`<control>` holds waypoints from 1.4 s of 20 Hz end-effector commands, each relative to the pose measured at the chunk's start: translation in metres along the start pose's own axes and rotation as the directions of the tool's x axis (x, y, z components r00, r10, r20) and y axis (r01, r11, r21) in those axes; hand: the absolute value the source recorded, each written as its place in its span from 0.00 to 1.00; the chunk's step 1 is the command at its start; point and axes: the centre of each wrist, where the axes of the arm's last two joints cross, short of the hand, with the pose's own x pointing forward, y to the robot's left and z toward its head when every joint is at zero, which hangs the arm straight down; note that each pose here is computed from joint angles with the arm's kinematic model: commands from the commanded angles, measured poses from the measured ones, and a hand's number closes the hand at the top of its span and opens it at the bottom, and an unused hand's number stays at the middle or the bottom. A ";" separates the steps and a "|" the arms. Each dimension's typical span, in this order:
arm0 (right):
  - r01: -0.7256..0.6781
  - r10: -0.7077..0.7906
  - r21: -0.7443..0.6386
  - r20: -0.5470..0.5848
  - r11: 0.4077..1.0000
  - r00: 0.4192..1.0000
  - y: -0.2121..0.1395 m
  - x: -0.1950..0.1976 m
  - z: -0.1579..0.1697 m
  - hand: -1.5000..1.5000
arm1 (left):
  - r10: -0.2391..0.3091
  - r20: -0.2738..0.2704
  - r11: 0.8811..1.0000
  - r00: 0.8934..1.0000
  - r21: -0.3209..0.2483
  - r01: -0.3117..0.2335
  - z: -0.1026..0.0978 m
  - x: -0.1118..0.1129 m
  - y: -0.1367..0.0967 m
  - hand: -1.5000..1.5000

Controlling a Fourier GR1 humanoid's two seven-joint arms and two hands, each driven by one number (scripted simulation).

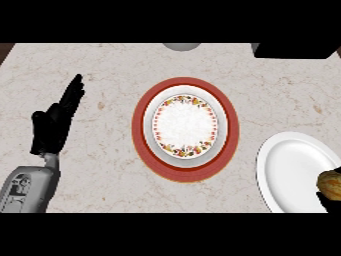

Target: Pick the squash from the plate and place it in the plate

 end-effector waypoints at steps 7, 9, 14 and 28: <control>-0.148 0.265 -0.287 0.430 0.946 0.863 -0.036 0.100 0.071 1.00 | 0.015 -0.028 0.999 0.999 0.028 -0.014 0.002 -0.003 -0.009 0.50; -0.125 0.272 -0.311 0.492 0.942 0.827 -0.039 0.123 0.077 1.00 | 0.001 -0.015 1.000 1.000 0.016 -0.001 0.000 0.003 0.012 0.50; -0.058 0.179 -0.223 0.574 0.973 0.799 -0.034 0.174 0.106 1.00 | 0.000 0.002 1.000 1.000 0.010 0.000 0.001 -0.012 0.010 0.50; -0.063 0.044 0.013 0.586 0.998 0.809 0.104 0.297 0.056 1.00 | 0.011 -0.016 1.000 1.000 -0.014 -0.011 0.005 -0.008 -0.010 0.50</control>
